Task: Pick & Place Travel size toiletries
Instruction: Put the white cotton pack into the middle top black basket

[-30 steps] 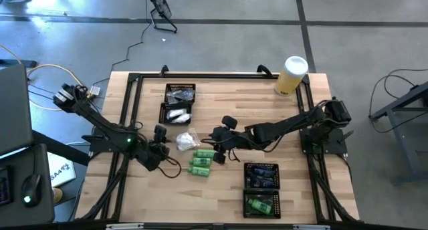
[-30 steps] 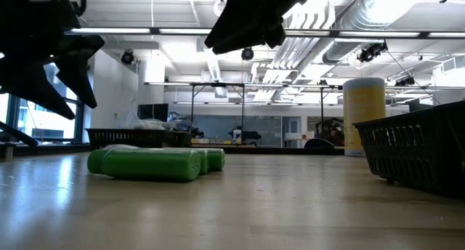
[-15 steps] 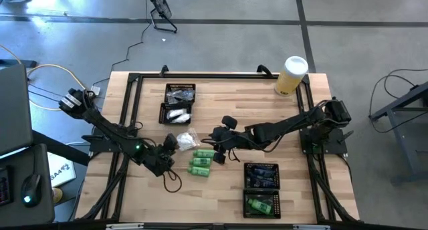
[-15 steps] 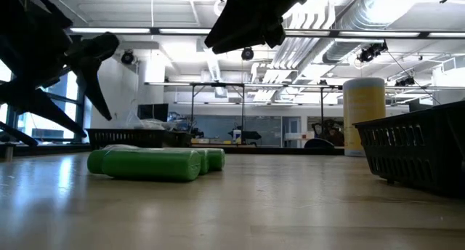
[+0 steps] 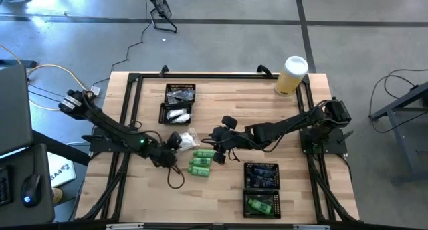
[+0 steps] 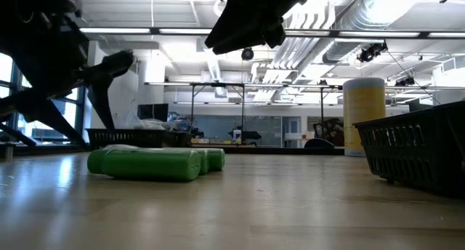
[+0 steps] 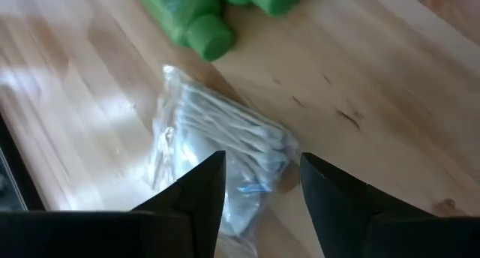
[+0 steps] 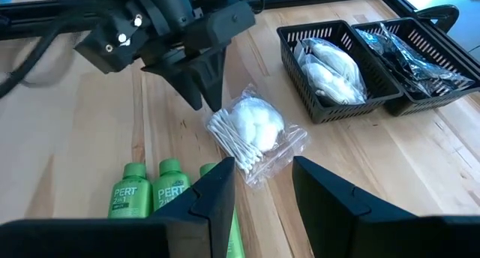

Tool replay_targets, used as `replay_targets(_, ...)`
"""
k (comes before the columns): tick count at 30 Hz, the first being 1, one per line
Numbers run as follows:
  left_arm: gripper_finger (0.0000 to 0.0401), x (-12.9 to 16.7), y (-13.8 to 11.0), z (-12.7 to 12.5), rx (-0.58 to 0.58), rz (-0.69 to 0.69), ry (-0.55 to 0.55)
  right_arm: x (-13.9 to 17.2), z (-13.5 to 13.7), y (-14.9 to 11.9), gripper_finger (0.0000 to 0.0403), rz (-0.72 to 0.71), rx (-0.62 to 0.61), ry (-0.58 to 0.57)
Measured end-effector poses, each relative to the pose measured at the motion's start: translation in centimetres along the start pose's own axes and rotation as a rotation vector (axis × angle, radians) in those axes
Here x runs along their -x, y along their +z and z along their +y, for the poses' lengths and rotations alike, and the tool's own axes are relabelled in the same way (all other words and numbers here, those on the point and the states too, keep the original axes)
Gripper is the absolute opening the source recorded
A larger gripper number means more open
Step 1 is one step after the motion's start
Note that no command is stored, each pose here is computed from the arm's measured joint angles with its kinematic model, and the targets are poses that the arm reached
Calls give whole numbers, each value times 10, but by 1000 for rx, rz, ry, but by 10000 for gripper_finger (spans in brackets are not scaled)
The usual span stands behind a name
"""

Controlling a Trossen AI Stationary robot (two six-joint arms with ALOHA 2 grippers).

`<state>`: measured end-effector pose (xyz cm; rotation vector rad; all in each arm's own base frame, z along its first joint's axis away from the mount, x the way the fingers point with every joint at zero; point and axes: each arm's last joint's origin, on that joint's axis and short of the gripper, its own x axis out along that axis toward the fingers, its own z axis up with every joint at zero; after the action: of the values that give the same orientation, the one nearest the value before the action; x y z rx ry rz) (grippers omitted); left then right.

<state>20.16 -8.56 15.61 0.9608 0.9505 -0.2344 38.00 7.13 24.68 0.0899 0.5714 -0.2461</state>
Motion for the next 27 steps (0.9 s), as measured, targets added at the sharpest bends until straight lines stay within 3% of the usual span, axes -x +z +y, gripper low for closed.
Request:
replay_targets(5, 166, -7, -2, -5, -93, -36, 24, 0, 0, 0, 128, 2, 1, -3)
replay_targets(11, 166, -20, -4, -12, -163, 16, 12, 0, 0, 0, 128, 1, 1, -3)
replay_targets(17, 166, -27, -4, -12, -165, 70, 79, 0, 0, 0, 128, -2, -1, -3)
replay_targets(27, 166, -34, -11, -5, -119, 65, 84, 0, 0, 0, 128, -4, -3, -5)
